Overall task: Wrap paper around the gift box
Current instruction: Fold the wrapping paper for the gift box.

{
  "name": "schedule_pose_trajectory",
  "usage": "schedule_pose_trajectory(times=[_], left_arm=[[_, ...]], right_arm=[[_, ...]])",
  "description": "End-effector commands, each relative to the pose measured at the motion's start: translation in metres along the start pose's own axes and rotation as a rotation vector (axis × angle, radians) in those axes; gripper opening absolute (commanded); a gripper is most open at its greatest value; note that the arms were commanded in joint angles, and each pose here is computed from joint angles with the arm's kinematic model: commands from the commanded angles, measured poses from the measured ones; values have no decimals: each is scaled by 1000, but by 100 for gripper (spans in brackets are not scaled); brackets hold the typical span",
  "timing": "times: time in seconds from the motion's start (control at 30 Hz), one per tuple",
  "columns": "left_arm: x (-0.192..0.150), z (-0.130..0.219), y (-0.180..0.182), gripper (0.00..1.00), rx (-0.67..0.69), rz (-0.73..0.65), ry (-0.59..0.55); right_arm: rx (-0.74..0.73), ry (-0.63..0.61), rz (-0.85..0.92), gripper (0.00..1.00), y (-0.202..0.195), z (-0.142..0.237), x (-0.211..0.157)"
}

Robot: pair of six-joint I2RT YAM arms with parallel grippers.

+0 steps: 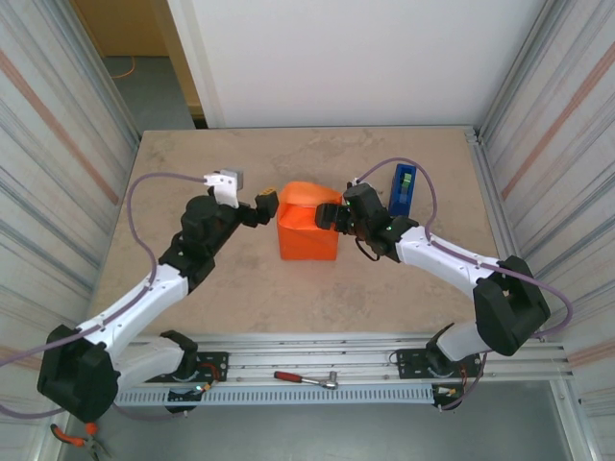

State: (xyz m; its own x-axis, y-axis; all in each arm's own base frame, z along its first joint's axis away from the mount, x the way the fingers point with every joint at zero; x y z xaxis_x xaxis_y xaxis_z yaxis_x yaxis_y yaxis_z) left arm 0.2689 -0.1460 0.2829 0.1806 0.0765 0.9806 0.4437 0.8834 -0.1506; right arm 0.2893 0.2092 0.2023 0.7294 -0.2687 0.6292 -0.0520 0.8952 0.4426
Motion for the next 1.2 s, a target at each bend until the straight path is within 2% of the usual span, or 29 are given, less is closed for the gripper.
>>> schedule_pose_trajectory(times=[0.0,0.2,0.37,0.53,0.7,0.97,1.07,1.17], left_arm=[[-26,-1,-7,96,-67,43,59],[-46,-17,-23,93,-92,-7,103],[-55,-39,-22,91,-45,-48,134],[-72,-54,-6,78,92,-79,163],[-75,-61,-7,66,61,-57,176],[-57,-77,-16,73,5,-103,153],[-62,-86,-16,70,2,-124,179],[-73,-92,-15,63,-3,-136,208]], right_arm=[[-124,77,16,96,-22,-8,-24],[-134,85,17,96,-24,-9,-25],[-133,88,16,96,-24,-9,-26],[-128,98,19,96,-23,-11,-27],[-124,111,25,95,-24,-12,-30],[-123,117,31,95,-23,-13,-30],[-115,119,29,95,-21,-13,-28],[-100,118,41,95,-15,-10,-23]])
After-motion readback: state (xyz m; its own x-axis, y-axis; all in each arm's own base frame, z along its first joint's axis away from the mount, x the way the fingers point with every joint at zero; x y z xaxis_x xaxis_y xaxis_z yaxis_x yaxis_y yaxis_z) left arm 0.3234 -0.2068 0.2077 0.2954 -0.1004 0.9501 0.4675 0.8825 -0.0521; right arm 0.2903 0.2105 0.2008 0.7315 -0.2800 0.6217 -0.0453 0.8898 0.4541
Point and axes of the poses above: each hand's point on the last joint's axis, 136 mm out from that joint toward the fingers, its own z axis back along the fingers, its own y axis along the line the jaws close on, x = y × z, the point moved 8 cm from there along z, back along the fingers, and after that the axes turned 4 degrees about -z, right-handed, at the moved point
